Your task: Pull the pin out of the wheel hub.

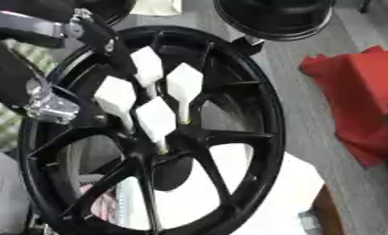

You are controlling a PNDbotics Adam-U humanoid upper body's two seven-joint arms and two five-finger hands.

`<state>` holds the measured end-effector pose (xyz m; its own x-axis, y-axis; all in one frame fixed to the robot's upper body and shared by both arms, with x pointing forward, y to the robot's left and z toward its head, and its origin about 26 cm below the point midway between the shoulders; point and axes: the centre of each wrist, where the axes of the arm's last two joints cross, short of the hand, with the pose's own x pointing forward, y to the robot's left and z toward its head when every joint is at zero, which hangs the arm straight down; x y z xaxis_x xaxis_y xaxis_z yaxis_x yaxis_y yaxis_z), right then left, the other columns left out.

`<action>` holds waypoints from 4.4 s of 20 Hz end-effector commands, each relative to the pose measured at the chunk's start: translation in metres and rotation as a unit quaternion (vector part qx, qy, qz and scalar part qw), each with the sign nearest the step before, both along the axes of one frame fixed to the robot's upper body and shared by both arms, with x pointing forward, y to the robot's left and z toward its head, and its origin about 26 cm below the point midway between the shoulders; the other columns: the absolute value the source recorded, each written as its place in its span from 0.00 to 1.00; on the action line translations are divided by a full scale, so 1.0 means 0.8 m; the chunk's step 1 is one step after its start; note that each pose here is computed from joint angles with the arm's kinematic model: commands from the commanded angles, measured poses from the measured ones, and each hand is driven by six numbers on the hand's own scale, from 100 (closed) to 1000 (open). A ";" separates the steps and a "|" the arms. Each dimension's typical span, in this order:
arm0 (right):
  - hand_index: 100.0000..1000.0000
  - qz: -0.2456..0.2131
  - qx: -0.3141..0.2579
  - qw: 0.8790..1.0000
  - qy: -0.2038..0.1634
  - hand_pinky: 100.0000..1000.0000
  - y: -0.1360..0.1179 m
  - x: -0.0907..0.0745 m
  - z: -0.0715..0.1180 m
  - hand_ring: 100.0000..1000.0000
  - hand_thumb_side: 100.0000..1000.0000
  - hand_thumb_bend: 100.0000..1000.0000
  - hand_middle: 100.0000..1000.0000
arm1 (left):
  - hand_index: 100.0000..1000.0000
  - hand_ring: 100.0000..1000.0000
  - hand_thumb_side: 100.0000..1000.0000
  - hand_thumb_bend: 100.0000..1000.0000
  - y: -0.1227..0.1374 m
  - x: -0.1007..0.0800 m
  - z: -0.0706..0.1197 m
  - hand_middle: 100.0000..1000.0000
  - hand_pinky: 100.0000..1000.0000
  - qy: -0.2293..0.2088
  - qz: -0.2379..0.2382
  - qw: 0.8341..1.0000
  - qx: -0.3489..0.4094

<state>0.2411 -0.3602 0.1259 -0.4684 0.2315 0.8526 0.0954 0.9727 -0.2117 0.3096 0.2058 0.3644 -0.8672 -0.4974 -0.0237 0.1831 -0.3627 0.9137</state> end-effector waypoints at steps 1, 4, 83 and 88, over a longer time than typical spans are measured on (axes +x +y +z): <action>0.64 0.002 -0.011 1.000 -0.009 0.94 -0.001 -0.001 0.010 0.67 0.02 0.29 0.45 | 0.91 0.85 0.49 0.24 0.009 -0.002 0.009 0.77 0.85 -0.025 0.018 0.999 0.010; 0.64 0.002 -0.011 1.000 -0.009 0.94 -0.001 -0.001 0.010 0.67 0.02 0.29 0.45 | 0.92 0.85 0.43 0.23 0.010 0.000 0.005 0.78 0.85 -0.030 0.030 0.999 0.019; 0.64 -0.004 0.004 1.000 -0.005 0.95 0.003 0.001 0.009 0.67 0.02 0.25 0.45 | 0.33 0.45 0.12 0.00 0.015 0.016 0.012 0.24 0.62 0.003 0.109 0.993 -0.039; 0.64 -0.007 0.004 1.000 -0.005 0.95 0.002 0.000 0.008 0.67 0.02 0.25 0.45 | 0.31 0.43 0.16 0.00 0.024 0.001 0.046 0.22 0.61 -0.018 0.105 0.990 -0.097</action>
<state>0.2427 -0.3559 0.1239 -0.4532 0.2186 0.8642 0.1026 0.9758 -0.1930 0.3205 0.2172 0.3821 -0.7496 -0.6564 0.0853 0.2518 -0.1637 0.9538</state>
